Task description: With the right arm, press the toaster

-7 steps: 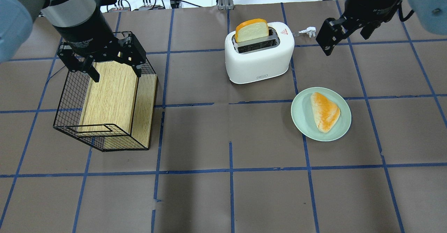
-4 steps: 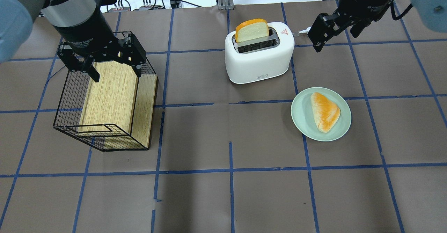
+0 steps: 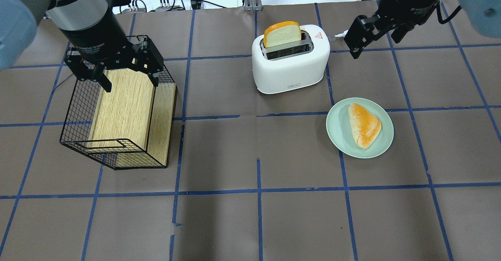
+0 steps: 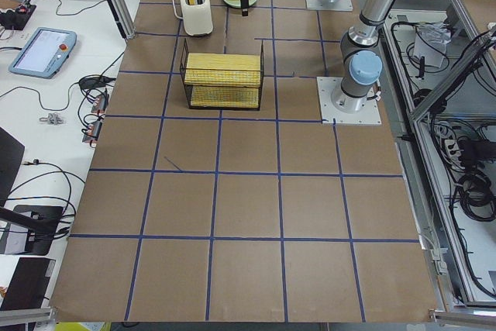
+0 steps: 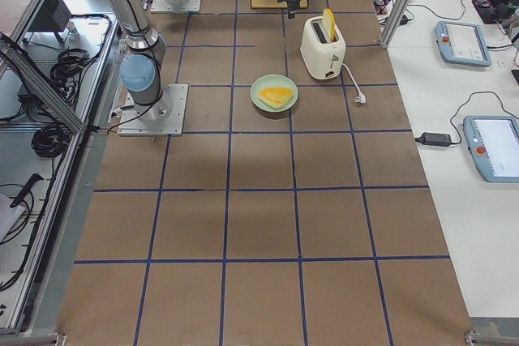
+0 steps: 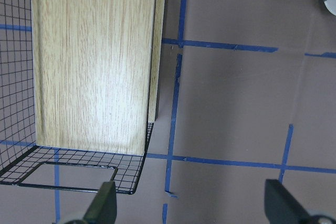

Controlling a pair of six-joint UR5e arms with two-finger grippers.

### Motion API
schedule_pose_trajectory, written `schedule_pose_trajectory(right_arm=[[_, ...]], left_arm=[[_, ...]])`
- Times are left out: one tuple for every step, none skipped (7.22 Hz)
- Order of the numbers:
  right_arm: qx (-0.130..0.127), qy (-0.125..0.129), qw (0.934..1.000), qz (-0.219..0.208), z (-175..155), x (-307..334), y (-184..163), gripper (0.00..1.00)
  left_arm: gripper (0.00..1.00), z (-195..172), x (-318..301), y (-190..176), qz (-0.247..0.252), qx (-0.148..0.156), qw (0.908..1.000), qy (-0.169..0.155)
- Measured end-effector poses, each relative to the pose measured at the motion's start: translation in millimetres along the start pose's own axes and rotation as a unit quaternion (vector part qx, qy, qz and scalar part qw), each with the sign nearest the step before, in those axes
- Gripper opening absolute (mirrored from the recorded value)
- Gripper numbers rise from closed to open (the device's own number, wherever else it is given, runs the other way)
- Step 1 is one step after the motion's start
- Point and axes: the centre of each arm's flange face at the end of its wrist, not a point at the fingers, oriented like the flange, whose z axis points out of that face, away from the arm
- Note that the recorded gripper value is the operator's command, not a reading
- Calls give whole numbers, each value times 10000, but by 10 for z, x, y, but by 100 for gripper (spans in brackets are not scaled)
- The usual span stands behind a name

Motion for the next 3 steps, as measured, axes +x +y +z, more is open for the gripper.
schedule_pose_trajectory(right_arm=[[20,5,9998,180,0,1,-4,100],[47,13,9996,289,-1,3,-10,100],[61,20,9994,326,-1,5,-13,100]], left_arm=[[100,-1,0,0,0,1,10000,0],[100,-1,0,0,0,1,10000,0],[100,0,0,0,0,0,10000,0]])
